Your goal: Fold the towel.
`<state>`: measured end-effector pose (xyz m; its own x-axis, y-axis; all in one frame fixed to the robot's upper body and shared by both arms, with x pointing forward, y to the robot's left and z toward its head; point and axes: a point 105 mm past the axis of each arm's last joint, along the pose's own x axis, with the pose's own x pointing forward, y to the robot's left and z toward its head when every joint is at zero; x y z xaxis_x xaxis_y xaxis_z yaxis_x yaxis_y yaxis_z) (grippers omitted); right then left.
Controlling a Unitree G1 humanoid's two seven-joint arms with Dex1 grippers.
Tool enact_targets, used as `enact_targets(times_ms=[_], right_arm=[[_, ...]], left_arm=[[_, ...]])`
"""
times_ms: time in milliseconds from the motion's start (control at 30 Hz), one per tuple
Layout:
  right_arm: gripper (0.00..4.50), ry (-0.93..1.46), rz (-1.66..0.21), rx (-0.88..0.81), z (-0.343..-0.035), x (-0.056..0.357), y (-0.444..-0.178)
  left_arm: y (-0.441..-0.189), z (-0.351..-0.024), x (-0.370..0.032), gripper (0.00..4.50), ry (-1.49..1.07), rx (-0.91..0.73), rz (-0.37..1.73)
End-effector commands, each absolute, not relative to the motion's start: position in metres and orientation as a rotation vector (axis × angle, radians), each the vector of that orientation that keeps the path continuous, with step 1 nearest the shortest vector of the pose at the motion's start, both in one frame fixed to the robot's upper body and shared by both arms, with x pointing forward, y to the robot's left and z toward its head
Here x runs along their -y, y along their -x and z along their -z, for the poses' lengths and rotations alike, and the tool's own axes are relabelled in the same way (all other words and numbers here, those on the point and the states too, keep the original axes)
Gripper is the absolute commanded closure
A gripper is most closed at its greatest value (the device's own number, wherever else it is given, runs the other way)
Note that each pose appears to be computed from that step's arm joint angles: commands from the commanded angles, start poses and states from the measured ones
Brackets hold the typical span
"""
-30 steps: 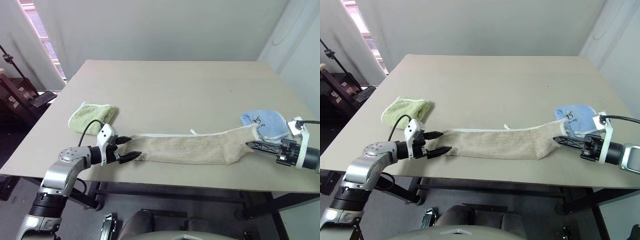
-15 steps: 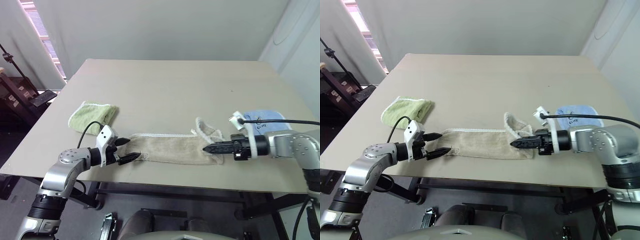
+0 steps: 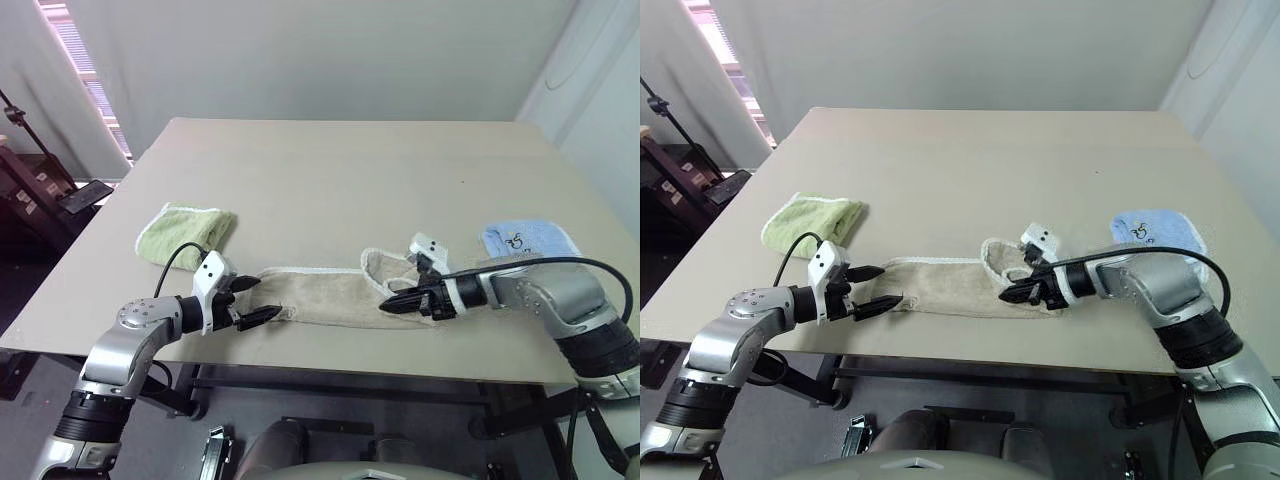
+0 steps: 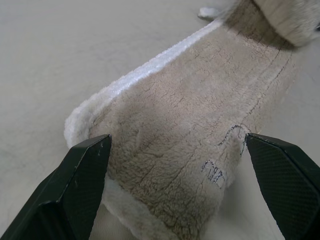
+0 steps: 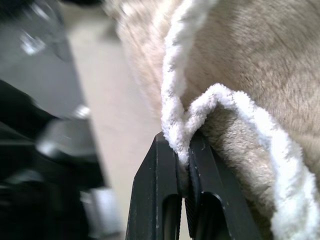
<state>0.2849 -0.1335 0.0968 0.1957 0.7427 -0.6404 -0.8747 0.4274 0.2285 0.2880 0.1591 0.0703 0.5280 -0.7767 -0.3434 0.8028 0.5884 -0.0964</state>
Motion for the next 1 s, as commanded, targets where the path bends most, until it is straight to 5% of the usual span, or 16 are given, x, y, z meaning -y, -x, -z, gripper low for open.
enact_targets(times_ms=[33,333,433,767,1000], right_arm=[[4.46,0.288,-1.205,-0.661,-0.111,0.120,-0.288],[4.46,0.336,-1.283,-0.629,-0.105,0.118,-0.276],[3.71,0.357,-1.284,-0.624,-0.101,0.118,-0.276],[0.14,0.352,-1.362,-0.519,-0.123,0.115,-0.268],[0.11,0.374,-1.302,-0.478,-0.146,0.138,-0.275]], left_arm=[[-0.287,-0.077,-0.156,0.00,-0.106,-0.347,0.958],[-0.287,-0.075,-0.157,0.00,-0.110,-0.350,0.955],[-0.287,-0.075,-0.158,0.00,-0.111,-0.350,0.953],[-0.287,-0.076,-0.159,0.00,-0.113,-0.355,0.953],[-0.289,-0.076,-0.161,0.00,-0.115,-0.354,0.944]])
